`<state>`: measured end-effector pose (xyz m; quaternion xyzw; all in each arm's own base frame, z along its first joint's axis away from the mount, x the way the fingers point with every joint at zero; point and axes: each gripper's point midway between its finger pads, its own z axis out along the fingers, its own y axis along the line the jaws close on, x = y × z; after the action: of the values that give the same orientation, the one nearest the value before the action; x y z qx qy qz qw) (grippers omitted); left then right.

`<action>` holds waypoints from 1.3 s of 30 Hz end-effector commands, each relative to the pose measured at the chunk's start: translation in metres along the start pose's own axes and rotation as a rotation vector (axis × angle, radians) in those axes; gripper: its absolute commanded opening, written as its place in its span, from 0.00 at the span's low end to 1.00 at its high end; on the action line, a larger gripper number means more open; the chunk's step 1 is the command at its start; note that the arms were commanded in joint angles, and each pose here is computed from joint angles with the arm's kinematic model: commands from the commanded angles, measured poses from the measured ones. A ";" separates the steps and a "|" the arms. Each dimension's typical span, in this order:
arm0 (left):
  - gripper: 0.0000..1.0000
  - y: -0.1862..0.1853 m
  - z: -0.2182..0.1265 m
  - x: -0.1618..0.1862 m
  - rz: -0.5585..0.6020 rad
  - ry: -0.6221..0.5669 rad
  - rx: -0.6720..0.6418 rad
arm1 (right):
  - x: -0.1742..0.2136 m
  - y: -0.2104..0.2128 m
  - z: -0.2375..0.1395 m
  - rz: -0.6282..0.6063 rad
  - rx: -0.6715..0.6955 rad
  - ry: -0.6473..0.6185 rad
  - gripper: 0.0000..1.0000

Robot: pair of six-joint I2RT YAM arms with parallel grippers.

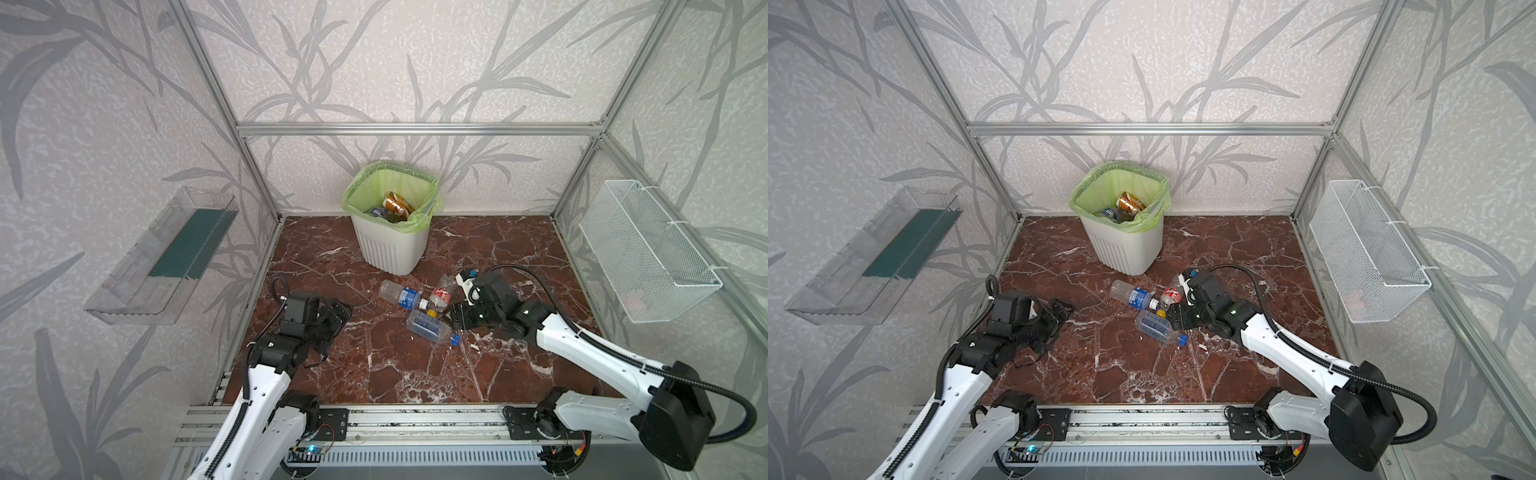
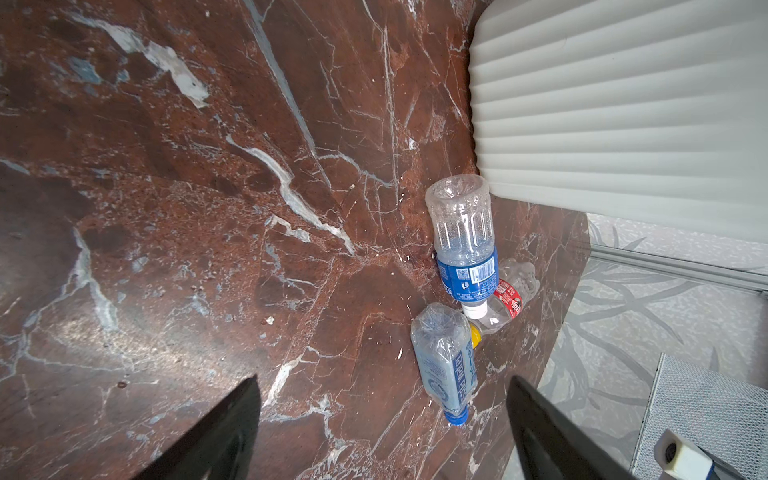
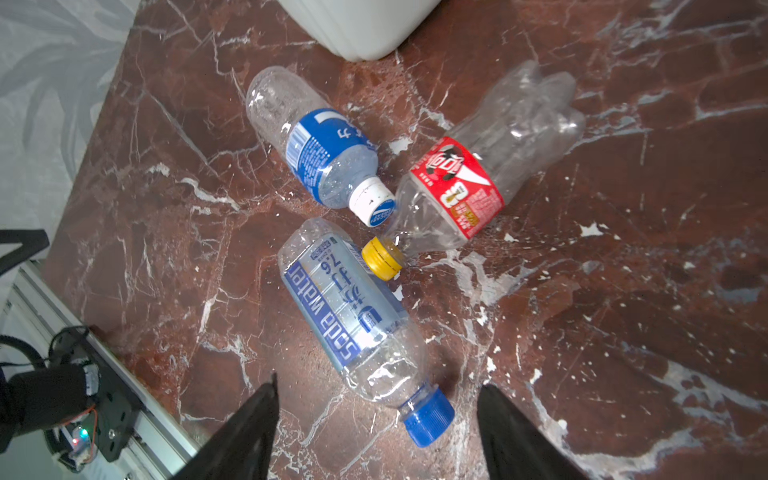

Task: Throw the plastic bottles in the bin
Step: 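Return the right gripper to the remaining bottles, then lower the right gripper onto the soda water bottle and close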

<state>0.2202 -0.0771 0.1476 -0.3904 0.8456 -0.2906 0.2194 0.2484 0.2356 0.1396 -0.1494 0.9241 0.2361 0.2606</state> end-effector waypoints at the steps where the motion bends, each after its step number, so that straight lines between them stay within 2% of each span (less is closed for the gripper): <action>1: 0.92 0.002 0.005 0.002 -0.026 0.012 0.006 | -0.004 0.011 0.005 -0.109 0.004 0.029 0.76; 7: 0.92 0.004 0.007 0.003 -0.032 0.017 0.003 | 0.003 0.019 0.030 -0.144 -0.003 0.123 0.80; 14: 0.92 0.004 0.007 0.003 -0.032 0.015 0.002 | 0.005 0.026 0.052 -0.189 -0.003 0.172 0.85; 25: 0.92 0.003 0.008 0.002 -0.027 0.016 0.003 | 0.021 0.027 0.082 -0.290 0.047 0.299 0.90; 33: 0.92 0.003 0.008 0.002 -0.027 0.016 0.003 | 0.040 0.033 0.093 -0.361 0.061 0.364 0.89; 39: 0.92 0.002 0.007 0.002 -0.027 0.016 0.005 | 0.048 0.042 0.095 -0.388 0.057 0.381 0.83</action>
<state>0.2225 -0.0802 0.1412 -0.3949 0.8435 -0.2968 0.2108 0.2326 0.3093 0.0550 -0.3469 0.9192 0.1339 0.1292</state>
